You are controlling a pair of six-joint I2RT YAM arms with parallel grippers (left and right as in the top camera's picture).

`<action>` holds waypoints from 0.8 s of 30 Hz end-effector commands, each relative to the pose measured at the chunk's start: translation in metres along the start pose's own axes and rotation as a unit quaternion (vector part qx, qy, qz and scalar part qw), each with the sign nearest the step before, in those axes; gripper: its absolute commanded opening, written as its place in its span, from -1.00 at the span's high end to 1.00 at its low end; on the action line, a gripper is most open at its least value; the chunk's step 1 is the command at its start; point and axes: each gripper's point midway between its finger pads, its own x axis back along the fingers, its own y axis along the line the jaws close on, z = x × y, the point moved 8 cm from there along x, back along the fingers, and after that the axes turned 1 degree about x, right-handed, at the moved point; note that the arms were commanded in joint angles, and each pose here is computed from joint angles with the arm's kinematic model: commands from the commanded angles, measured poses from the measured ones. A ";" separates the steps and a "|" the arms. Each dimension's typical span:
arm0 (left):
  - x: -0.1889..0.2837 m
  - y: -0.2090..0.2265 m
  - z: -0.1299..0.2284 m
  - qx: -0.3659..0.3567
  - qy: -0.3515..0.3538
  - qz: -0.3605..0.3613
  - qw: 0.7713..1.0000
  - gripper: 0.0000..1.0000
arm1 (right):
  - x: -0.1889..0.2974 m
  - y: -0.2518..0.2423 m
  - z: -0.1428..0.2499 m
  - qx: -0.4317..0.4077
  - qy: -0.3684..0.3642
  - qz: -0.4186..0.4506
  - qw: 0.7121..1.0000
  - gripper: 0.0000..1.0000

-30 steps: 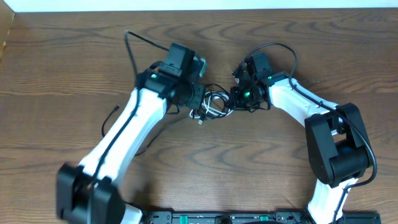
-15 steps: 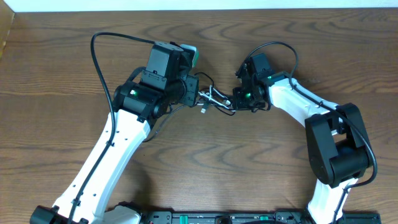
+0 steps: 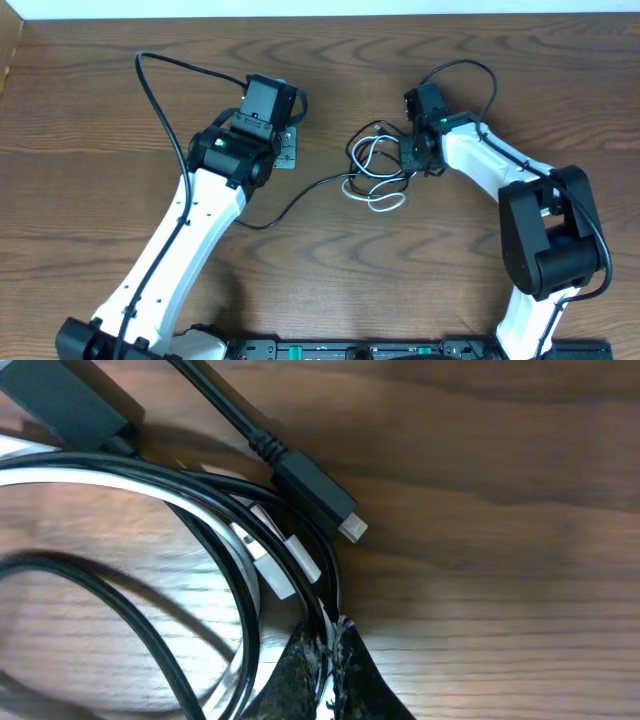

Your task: Untangle cables

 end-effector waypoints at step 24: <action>-0.079 -0.048 0.037 0.013 0.207 0.134 0.969 0.20 | 0.057 0.047 -0.023 0.085 0.009 -0.254 0.963 -0.24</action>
